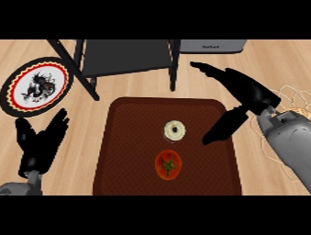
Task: Pick the cupcake from the tray and place it in the tiered shelf
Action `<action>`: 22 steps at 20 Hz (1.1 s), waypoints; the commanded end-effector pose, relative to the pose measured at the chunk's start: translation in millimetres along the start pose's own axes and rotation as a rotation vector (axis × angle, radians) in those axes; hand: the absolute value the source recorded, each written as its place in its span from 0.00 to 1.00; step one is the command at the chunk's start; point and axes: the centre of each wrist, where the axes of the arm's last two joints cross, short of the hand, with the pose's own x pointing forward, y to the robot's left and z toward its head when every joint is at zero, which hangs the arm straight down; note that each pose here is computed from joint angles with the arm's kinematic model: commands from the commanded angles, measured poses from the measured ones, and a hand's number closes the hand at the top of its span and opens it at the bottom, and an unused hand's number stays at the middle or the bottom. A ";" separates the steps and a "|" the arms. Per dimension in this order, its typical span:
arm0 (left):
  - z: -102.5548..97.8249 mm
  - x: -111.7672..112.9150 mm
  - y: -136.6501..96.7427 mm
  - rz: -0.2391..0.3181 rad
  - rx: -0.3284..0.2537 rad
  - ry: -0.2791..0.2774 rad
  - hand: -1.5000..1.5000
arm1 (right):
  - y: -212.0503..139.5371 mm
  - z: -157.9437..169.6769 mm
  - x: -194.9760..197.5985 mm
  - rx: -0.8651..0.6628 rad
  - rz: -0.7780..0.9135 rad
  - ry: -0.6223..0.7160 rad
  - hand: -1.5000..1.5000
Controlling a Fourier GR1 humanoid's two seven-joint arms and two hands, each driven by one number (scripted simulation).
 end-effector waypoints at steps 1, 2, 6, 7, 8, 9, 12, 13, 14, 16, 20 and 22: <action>4.8 -12.8 20.2 0.007 -0.019 0.051 0.50 | 17.9 -9.1 21.1 -0.051 0.091 0.084 0.00; 6.2 3.8 1.3 -0.005 -0.012 0.046 0.50 | 34.7 -8.5 20.8 -0.038 0.081 0.105 0.00; -0.3 -17.5 0.2 0.020 -0.016 0.045 0.50 | 43.6 -23.7 42.1 0.019 0.122 0.182 0.00; -0.2 4.8 -6.3 0.001 -0.011 0.031 0.50 | 59.0 -13.2 38.7 0.035 0.120 0.188 0.00; 2.4 -13.7 -9.3 0.011 -0.014 0.038 0.50 | 53.6 -18.3 41.3 0.022 0.142 0.197 0.00; -1.2 5.1 -20.2 -0.001 -0.013 0.036 0.50 | 63.7 -25.2 40.9 0.049 0.177 0.195 0.00; 15.7 5.4 -19.3 0.016 -0.008 0.019 0.50 | 52.7 -21.8 32.4 0.053 0.197 0.197 0.00; -8.1 -2.7 -10.3 0.010 -0.006 0.025 0.50 | 75.6 -33.9 58.0 0.074 0.200 0.214 0.00; 2.6 -15.1 -5.8 0.022 0.000 0.034 0.50 | 70.0 -32.6 24.6 0.060 0.234 0.249 0.00; -3.5 -5.9 9.3 0.004 0.002 0.041 0.50 | 76.9 -17.0 29.8 0.044 0.227 0.270 0.00; 7.0 -3.9 -4.5 0.006 -0.016 0.052 0.50 | 95.1 -30.6 42.5 0.010 0.259 0.310 0.00; -2.1 10.7 -11.0 0.014 -0.012 0.036 0.50 | 86.5 -33.6 31.6 -0.008 0.271 0.300 0.00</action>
